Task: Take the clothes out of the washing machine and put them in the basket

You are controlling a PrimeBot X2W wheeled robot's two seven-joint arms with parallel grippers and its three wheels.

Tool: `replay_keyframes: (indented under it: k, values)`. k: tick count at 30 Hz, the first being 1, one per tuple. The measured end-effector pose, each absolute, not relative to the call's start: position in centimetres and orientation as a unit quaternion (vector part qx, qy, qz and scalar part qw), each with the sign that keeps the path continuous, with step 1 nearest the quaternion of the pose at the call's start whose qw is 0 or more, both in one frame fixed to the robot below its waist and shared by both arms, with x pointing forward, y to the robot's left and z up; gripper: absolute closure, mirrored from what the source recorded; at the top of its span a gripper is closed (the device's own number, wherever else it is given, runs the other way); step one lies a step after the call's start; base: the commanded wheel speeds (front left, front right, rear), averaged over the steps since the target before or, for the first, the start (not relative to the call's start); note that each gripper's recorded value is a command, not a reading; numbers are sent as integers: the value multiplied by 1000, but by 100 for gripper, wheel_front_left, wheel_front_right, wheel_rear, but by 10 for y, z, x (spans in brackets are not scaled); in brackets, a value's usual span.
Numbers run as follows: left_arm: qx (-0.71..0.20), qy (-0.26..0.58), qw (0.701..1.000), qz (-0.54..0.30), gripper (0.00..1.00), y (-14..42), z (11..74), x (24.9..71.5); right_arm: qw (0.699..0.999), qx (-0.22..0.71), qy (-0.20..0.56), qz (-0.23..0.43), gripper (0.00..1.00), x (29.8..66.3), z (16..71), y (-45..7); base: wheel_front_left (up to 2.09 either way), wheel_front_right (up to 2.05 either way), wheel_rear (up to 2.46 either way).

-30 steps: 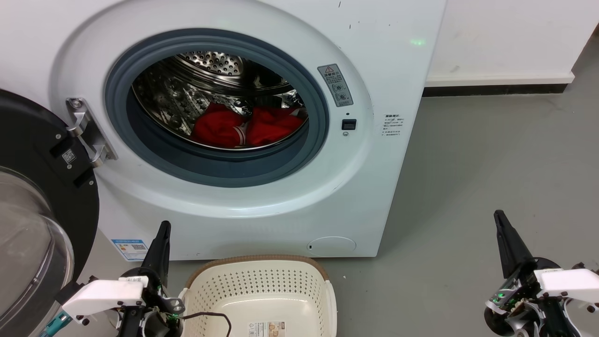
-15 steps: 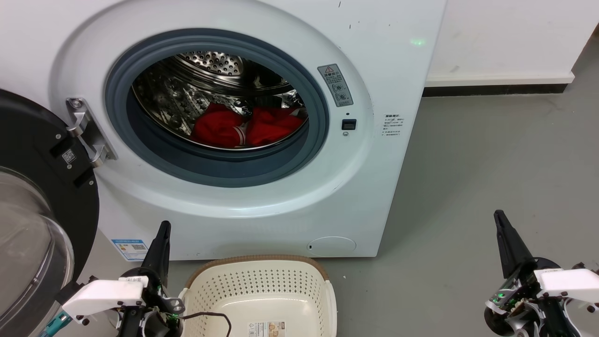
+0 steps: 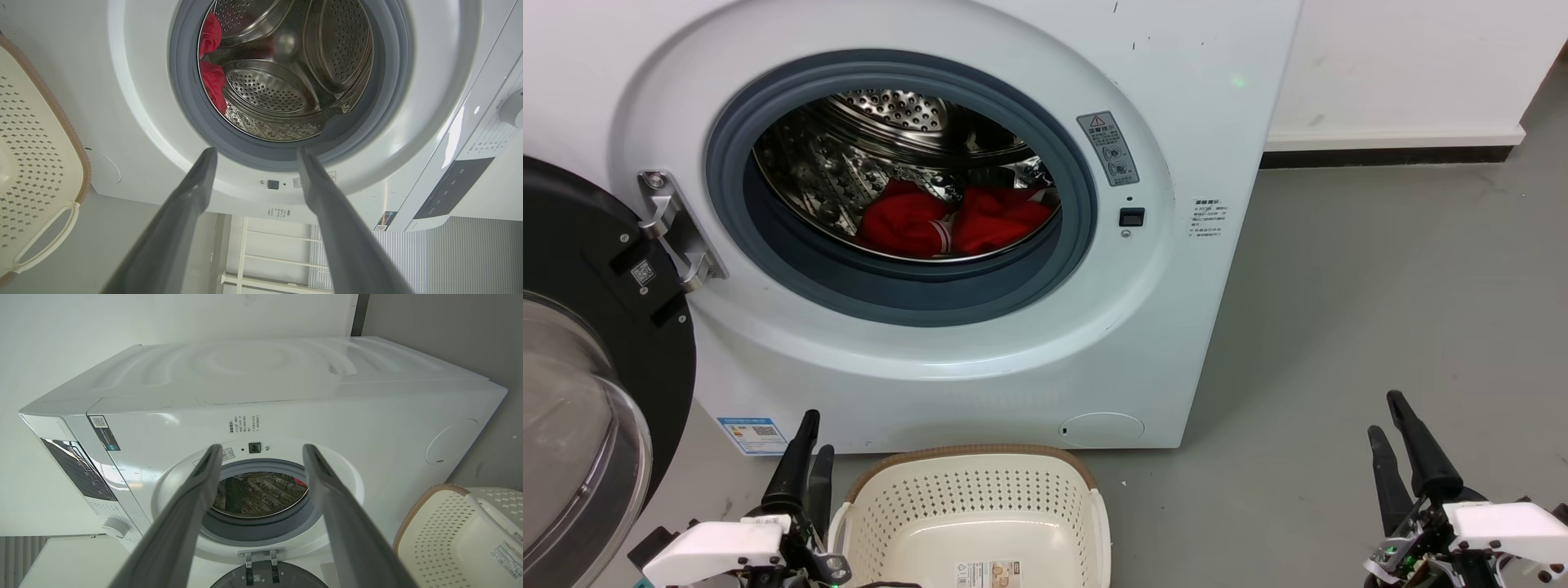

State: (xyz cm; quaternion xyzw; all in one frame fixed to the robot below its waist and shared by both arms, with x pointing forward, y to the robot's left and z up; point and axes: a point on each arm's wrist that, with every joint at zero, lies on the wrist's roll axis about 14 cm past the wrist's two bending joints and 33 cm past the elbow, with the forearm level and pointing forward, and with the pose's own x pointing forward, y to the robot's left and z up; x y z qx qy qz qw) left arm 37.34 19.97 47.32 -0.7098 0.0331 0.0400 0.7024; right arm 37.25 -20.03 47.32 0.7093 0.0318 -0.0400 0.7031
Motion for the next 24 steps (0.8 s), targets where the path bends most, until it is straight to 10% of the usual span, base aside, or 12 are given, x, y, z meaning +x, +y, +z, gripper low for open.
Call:
replay_keyframes:
  k: [13,24]
  values:
    - [-680,7,730,64,0,216,475,371,724,688,12,-53,0,373,478,-207,0,0,0]
    - [-617,-39,779,106,0,252,484,367,827,558,-12,-66,0,373,489,-226,0,0,0]
